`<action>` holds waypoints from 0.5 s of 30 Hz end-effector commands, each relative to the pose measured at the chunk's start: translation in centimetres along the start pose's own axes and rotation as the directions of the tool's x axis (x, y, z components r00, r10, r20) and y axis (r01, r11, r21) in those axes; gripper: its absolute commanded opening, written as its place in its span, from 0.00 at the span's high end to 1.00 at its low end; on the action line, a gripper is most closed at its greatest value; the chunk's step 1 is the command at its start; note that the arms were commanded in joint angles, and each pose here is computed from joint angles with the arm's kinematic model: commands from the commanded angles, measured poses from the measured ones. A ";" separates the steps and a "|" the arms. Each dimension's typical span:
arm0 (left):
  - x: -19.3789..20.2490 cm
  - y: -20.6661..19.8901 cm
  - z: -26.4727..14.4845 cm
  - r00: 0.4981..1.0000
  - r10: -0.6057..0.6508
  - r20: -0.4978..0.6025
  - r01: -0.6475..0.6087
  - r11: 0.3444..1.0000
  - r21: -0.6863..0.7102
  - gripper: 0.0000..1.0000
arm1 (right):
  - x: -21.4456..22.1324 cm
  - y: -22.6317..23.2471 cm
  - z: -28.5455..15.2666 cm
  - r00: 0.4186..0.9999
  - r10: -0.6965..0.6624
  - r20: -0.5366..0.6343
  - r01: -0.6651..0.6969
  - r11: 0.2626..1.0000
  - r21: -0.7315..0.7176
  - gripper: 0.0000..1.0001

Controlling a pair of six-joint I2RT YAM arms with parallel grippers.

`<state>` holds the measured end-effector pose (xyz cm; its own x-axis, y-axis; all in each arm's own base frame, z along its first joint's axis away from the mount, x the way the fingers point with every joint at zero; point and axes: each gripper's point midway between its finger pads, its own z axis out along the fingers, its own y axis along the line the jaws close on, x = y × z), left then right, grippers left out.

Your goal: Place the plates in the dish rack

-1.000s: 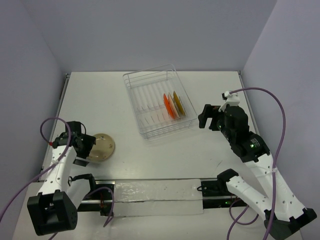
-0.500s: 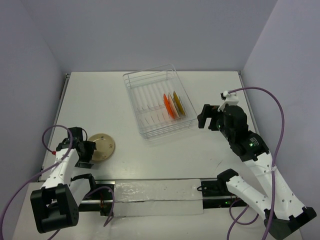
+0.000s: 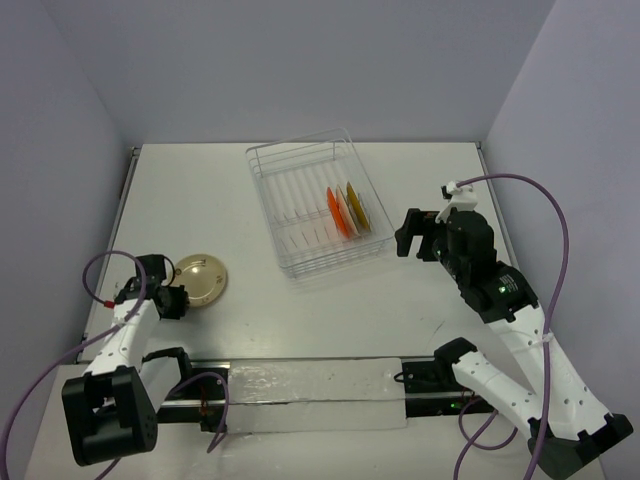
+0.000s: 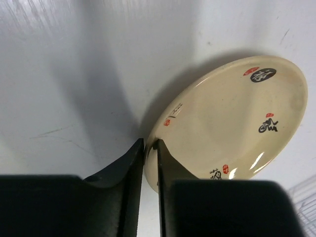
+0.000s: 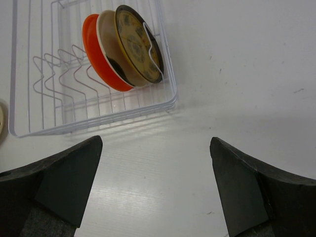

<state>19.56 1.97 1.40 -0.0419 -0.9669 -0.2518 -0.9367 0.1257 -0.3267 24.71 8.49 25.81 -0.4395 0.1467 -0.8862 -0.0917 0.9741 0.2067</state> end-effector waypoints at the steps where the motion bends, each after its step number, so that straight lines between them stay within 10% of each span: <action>1: -0.7 1.0 0.7 0.999 0.000 0.046 0.002 0.999 -0.032 0.98 | -1.2 0.1 0.0 0.999 0.001 0.049 -0.001 1.000 -0.004 0.03; 9: -2.2 -3.0 -1.8 0.991 0.109 0.081 -0.114 0.991 0.066 1.00 | -1.3 0.0 -0.2 0.998 -0.001 0.056 0.001 1.000 -0.004 0.03; 15: -5.8 -9.6 -11.2 0.935 0.150 0.322 -0.233 0.943 0.239 1.00 | -1.1 0.1 0.0 0.999 -0.004 0.047 0.005 1.000 -0.006 0.03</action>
<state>23.08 2.74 8.09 -0.1273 -0.9043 -0.4075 -0.8680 0.3004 -0.3954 24.69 8.49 25.84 -0.4388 0.1465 -0.8866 -0.0930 0.9739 0.2070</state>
